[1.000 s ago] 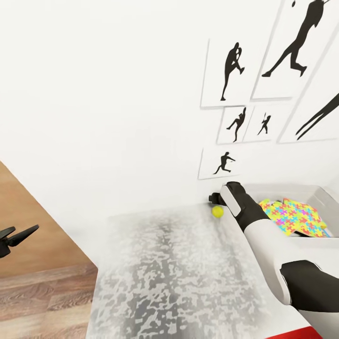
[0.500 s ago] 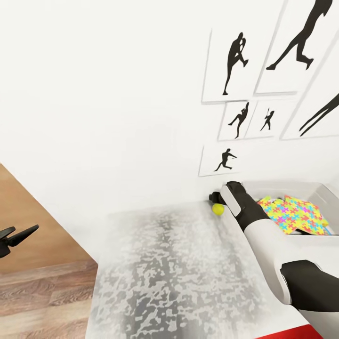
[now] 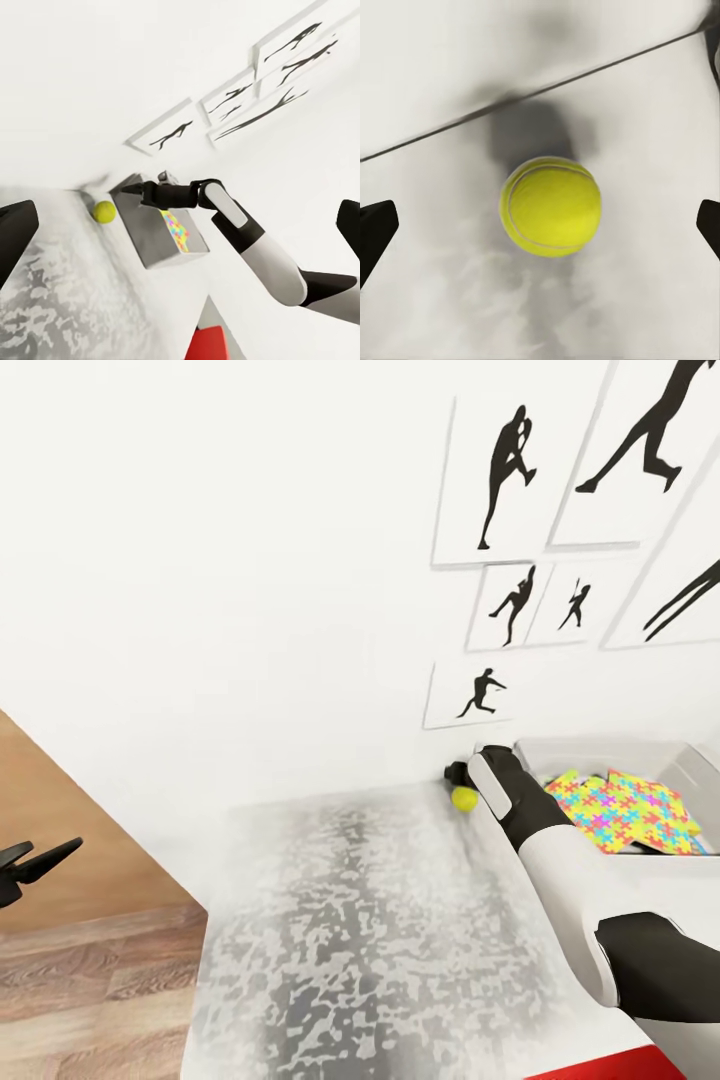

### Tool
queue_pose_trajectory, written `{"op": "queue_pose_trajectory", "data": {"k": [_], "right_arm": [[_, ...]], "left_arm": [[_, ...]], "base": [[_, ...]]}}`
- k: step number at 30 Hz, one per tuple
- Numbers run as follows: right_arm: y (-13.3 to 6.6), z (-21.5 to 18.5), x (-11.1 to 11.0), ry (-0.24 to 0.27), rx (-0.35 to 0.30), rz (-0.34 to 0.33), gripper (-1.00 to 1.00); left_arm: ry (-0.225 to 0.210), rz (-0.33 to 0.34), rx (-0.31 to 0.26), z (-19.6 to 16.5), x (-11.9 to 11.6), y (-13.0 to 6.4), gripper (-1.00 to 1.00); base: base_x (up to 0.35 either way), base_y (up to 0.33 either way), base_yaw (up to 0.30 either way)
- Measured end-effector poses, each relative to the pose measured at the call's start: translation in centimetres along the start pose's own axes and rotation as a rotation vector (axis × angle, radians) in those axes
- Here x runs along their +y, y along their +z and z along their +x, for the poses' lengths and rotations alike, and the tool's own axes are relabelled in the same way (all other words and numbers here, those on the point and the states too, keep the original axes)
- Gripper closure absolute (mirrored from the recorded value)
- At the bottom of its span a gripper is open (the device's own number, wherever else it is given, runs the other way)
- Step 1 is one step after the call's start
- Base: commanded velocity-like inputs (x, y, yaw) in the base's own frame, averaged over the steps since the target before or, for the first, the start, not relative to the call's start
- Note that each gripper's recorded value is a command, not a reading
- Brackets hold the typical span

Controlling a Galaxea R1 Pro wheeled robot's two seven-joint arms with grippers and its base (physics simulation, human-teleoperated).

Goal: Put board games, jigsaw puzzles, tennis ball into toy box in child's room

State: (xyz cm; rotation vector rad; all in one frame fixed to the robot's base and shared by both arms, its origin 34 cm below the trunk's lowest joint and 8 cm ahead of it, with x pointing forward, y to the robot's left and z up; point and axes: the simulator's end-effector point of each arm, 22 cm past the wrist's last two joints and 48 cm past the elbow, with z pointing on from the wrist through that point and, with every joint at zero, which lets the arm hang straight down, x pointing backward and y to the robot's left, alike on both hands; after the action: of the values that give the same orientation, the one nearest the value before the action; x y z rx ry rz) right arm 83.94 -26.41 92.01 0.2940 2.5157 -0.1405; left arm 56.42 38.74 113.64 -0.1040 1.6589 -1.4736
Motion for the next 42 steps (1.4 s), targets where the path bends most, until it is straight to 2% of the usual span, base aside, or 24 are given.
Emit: {"op": "queue_pose_trajectory", "data": {"k": [20, 35, 42], "right_arm": [[2.0, 1.8, 0.0, -0.002, 0.026, 0.011, -1.00], [3.1, 1.5, 0.3, 0.009, 0.005, 0.011, -1.00], [3.7, 1.6, 0.1, 0.009, 0.016, 0.018, -1.00]], "left_arm": [[-0.019, -0.022, 0.010, 0.6, 1.5, 0.1, -1.00], [-0.035, -0.040, 0.013, 1.0, 2.8, 0.1, -1.00], [-0.040, -0.046, 0.015, 1.2, 3.3, 0.1, -1.00]], "base": [[0.000, 0.000, 0.000], [0.000, 0.000, 0.000], [0.000, 0.000, 0.000]]}}
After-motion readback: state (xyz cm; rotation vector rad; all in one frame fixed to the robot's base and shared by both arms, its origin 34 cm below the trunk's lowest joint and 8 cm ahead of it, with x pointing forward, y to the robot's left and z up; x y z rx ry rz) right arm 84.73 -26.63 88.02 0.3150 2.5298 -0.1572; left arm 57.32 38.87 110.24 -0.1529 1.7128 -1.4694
